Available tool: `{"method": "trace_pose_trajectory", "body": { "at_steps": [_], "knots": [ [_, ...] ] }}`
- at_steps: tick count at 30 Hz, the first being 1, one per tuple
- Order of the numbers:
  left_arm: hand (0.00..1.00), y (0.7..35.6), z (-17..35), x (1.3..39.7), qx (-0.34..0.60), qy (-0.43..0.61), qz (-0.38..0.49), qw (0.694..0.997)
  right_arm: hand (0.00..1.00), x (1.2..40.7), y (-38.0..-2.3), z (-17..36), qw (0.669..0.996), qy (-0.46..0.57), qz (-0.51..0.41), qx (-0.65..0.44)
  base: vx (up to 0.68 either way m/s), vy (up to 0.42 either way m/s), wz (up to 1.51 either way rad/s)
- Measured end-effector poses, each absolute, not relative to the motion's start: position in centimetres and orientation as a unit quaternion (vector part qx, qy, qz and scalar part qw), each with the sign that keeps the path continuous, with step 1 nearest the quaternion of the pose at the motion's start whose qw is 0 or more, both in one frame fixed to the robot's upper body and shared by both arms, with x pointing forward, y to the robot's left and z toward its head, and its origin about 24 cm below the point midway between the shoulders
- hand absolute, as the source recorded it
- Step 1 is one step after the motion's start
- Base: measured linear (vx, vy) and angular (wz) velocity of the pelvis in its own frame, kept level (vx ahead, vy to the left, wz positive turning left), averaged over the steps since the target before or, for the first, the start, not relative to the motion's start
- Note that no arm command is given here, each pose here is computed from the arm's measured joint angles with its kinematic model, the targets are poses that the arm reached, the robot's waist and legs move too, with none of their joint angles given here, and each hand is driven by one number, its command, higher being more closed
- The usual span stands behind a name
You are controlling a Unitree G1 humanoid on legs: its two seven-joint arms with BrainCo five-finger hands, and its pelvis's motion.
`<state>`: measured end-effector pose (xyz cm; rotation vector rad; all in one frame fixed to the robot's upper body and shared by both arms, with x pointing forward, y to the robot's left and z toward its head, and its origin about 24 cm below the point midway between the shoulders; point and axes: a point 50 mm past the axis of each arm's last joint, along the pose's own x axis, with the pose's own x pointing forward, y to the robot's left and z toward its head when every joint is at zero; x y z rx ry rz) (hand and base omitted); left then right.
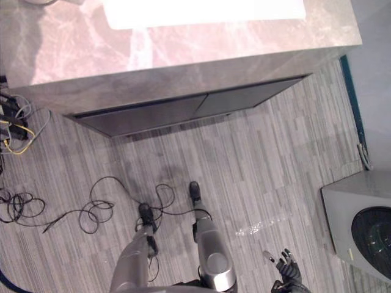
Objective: Organize washtable
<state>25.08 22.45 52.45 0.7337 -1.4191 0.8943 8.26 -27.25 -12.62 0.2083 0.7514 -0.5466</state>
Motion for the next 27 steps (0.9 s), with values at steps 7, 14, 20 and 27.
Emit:
{"method": "trace_pose_trajectory", "body": {
  "at_steps": [7, 14, 20, 27],
  "knots": [
    [1.00, 22.4, 51.9, 25.8, 0.332, -0.605, 0.377, 0.618, 0.00, 8.3, -27.3, -12.6, 0.889, 0.362, -0.263, 0.101, 0.04, 0.070, 0.00],
    [1.00, 21.8, 51.5, 26.3, 0.352, -0.601, 0.363, 0.619, 0.00, 8.2, -27.4, -12.6, 0.886, 0.361, -0.270, 0.106, 0.02, 0.084, 0.07],
    [1.00, 21.6, 50.9, 27.1, 0.361, -0.592, 0.351, 0.630, 0.00, 7.4, -28.0, -12.8, 0.877, 0.372, -0.285, 0.106, 0.03, 0.058, 0.00],
    [1.00, 21.5, 50.9, 27.1, 0.368, -0.592, 0.353, 0.624, 0.00, 7.4, -28.3, -12.7, 0.877, 0.372, -0.286, 0.102, 0.04, 0.061, -0.04]
  ]
}}
